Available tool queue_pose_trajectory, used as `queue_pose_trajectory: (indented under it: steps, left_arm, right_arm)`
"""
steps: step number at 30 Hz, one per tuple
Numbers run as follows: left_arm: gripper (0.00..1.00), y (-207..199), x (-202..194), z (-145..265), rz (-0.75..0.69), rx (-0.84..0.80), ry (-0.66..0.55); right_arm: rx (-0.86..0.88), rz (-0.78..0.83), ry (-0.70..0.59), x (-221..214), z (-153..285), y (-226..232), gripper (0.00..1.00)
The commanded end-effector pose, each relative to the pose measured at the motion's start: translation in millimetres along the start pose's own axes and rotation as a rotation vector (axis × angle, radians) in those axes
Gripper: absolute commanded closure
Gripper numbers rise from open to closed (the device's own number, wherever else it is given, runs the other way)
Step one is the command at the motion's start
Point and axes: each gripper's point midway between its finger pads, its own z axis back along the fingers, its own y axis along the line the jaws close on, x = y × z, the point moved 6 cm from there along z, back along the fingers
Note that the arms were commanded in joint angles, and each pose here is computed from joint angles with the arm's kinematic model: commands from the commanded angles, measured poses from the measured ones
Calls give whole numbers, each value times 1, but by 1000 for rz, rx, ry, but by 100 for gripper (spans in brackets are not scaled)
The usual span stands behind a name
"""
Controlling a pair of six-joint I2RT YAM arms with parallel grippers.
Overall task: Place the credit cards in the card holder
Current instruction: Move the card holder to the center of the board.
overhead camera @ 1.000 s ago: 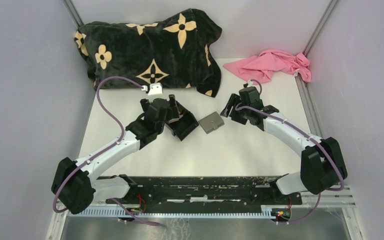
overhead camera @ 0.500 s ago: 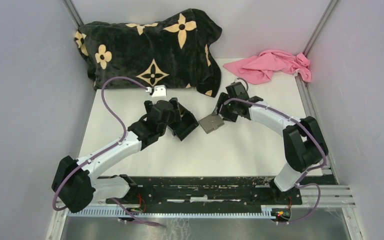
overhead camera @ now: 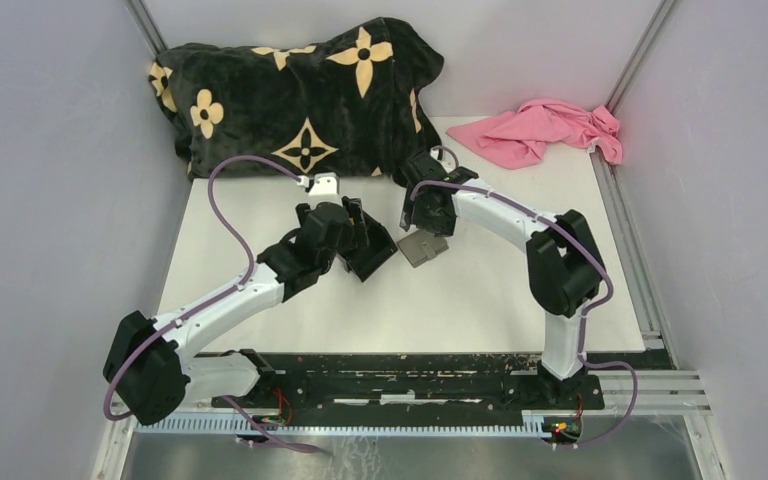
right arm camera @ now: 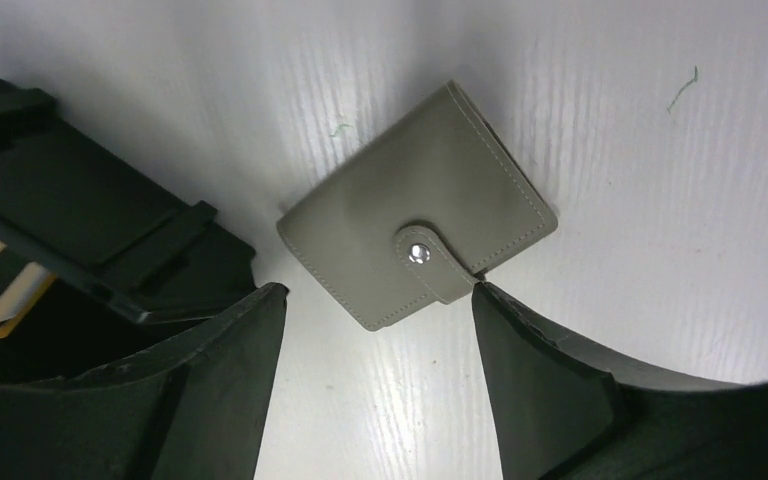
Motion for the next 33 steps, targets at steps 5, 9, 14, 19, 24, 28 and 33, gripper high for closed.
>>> queue_pose_trajectory:
  steps: [5,9,14,19,24,28,33]
  left_arm:
    - [14,-18,15,14,93,-108,-36]
    - [14,-17,14,18,90,-121,-42]
    - [14,-14,11,20,87,-128,-52]
    - [15,-13,11,22,86,-137,-62]
    - [15,-13,12,23,87,-148,-77]
    - [15,-12,11,23,85,-148,-77]
    - [15,-11,8,23,85,-147,-70]
  right_arm:
    - [-166,-36,33,-12,-6,-11,25]
    - [-192,-61,50,-20,-14,-13,26]
    - [-208,-94,57,-24,-27,-11,26]
    - [-234,-115,23,-18,-35,-8,26]
    - [-254,-129,-8,-12,-39,-6,25]
    - [-280,-135,-27,-10,-41,-10,25]
    - [-308,-157,-13,-19,-47,-20,28]
